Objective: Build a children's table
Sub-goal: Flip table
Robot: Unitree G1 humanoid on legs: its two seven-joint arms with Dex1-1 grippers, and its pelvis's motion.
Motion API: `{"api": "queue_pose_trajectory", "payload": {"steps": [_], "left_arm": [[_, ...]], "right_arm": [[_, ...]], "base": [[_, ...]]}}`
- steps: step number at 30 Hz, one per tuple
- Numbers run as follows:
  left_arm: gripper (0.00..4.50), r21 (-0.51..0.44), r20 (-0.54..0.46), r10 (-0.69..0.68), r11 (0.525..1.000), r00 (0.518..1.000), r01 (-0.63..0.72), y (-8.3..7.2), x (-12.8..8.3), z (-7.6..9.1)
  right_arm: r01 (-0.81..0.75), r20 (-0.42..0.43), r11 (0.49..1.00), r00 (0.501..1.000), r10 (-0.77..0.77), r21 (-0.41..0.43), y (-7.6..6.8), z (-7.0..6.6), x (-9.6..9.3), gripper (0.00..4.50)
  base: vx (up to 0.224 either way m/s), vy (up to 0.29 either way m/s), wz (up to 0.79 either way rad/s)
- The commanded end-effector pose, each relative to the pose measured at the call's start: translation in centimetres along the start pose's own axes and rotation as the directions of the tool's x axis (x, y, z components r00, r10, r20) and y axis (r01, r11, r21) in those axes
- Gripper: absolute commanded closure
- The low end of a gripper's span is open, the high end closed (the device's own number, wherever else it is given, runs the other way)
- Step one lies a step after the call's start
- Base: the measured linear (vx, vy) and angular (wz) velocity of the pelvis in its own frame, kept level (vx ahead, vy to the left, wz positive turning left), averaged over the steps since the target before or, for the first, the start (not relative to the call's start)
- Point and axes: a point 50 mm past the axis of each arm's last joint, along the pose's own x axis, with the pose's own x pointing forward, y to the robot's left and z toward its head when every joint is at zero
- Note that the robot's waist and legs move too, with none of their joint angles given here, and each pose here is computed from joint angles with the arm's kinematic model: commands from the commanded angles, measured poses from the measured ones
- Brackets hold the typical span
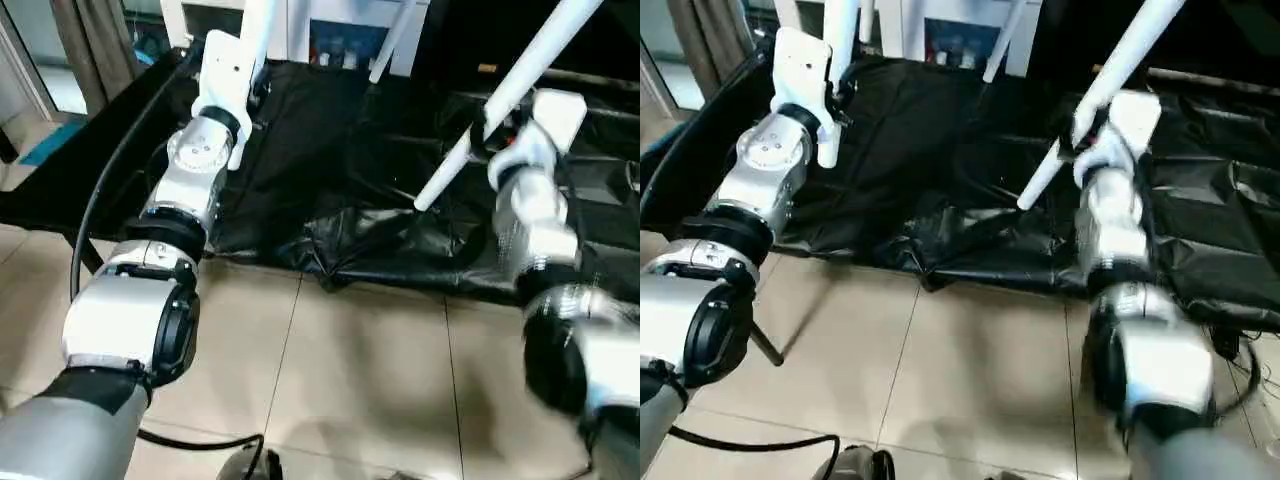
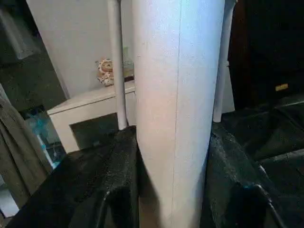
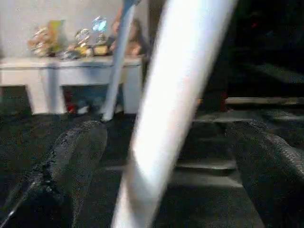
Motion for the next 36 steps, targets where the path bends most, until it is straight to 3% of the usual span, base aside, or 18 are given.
{"api": "queue_pose_trajectory", "payload": {"steps": [1, 4, 6, 9, 11, 15, 25, 32, 36], "left_arm": [[2.89, 0.021, 0.053, -0.028, 0.999, 0.998, 0.027, -0.3, 0.2, 1.0], [2.89, 0.025, 0.053, -0.031, 0.999, 0.998, 0.03, -0.3, 0.1, 0.9], [2.89, 0.027, 0.047, -0.031, 0.999, 0.998, 0.03, -0.2, -0.1, 0.5], [2.89, 0.029, 0.042, -0.034, 0.999, 0.999, 0.033, -0.1, -0.3, 0.2], [2.89, 0.031, 0.041, -0.039, 0.999, 0.998, 0.038, 0.0, -0.5, 0.1], [2.89, 0.036, 0.038, -0.047, 0.998, 0.998, 0.046, 0.1, -0.7, -0.1], [2.89, 0.079, 0.041, -0.144, 0.987, 0.989, 0.141, 0.9, -2.1, -0.8], [2.89, 0.073, 0.021, -0.155, 0.986, 0.988, 0.153, 1.5, -3.2, -1.9], [2.89, 0.07, 0.011, -0.185, 0.981, 0.983, 0.183, 1.5, -4.0, -2.3]], "right_arm": [[-0.017, -0.029, 1.0, 0.999, 0.018, 0.024, -0.4, 0.6, 0.4, 0.0], [-0.026, -0.053, 1.0, 0.998, 0.027, 0.008, -0.4, 0.8, 0.6, 0.0], [-0.043, -0.077, 0.999, 0.996, 0.044, 0.014, -0.5, 1.0, 0.8, 0.35], [-0.048, -0.097, 0.999, 0.994, 0.048, 0.001, -0.9, 0.9, 0.9, 0.42], [-0.034, -0.11, 0.999, 0.993, 0.034, -0.002, -1.3, 0.9, 0.8, 0.73], [-0.007, -0.124, 1.0, 0.992, 0.006, -0.011, -1.9, 1.0, 0.9, 0.76], [-0.078, -0.126, 0.994, 0.99, 0.067, -0.083, -1.4, 2.5, 1.4, 0.76], [-0.115, -0.131, 0.99, 0.986, 0.104, -0.079, -0.7, 2.7, 1.6, 0.76], [-0.156, -0.151, 0.983, 0.979, 0.141, -0.096, -0.1, 2.3, 1.5, 1.12]], "base": [[0.0, 0.0, 0.0], [0.0, 0.0, 0.0], [0.0, 0.0, 0.0], [0.0, 0.0, 0.0], [0.0, 0.0, 0.0], [0.0, 0.0, 0.0], [0.0, 0.0, 0.0], [0.0, 0.0, 0.0], [0.0, 0.0, 0.0]]}}
